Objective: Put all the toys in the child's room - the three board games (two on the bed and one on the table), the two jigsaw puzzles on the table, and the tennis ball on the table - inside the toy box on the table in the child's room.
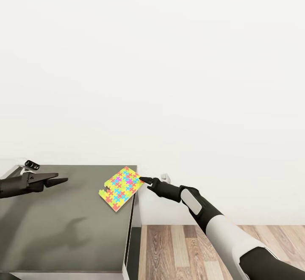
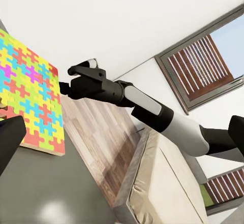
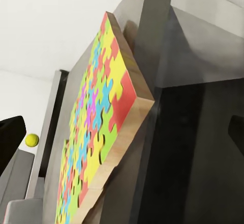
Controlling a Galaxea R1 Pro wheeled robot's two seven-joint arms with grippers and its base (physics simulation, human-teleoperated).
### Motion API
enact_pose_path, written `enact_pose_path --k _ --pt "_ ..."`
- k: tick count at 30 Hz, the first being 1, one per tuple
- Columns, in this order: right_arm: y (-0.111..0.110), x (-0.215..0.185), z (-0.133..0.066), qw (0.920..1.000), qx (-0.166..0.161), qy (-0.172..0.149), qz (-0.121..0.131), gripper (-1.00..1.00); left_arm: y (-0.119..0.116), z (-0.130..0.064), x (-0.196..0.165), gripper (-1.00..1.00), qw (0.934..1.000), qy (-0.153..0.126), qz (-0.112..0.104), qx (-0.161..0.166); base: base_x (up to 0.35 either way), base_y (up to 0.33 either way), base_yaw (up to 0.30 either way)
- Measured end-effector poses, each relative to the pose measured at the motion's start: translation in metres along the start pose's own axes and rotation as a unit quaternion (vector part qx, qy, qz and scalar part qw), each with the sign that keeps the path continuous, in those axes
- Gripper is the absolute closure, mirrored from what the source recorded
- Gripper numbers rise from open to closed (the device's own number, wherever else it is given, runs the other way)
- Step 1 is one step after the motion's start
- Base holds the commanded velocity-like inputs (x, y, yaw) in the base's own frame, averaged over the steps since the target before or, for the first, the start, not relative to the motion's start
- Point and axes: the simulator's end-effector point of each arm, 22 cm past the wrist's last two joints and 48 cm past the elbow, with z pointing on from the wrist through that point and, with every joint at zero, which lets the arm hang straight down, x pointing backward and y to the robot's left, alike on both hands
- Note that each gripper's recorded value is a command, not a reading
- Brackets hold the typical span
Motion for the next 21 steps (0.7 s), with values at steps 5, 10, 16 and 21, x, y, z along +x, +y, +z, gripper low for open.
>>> enact_pose_path --k 5,10,16,21 --pt "-0.0010 0.0004 0.0003 1.0000 0.000 0.000 0.001 -1.00 0.0009 0.0001 0.0003 -1.00 1.0000 0.000 -0.001 0.000 0.000 0.000 0.151" --pt "-0.0021 0.0008 0.0005 1.0000 0.001 0.001 0.002 -1.00 0.0019 0.0003 0.0005 -1.00 1.0000 0.000 -0.002 0.000 0.000 0.000 0.131" --pt "-0.0024 0.0009 0.0006 1.0000 0.001 0.001 0.002 -1.00 0.0022 0.0007 0.0007 -1.00 1.0000 0.000 -0.002 0.000 0.000 0.000 0.045" --pt "-0.0026 0.0010 0.0006 1.0000 0.001 0.001 0.002 -1.00 0.0024 0.0009 0.0008 -1.00 1.0000 0.001 -0.003 0.000 0.000 0.000 0.070"
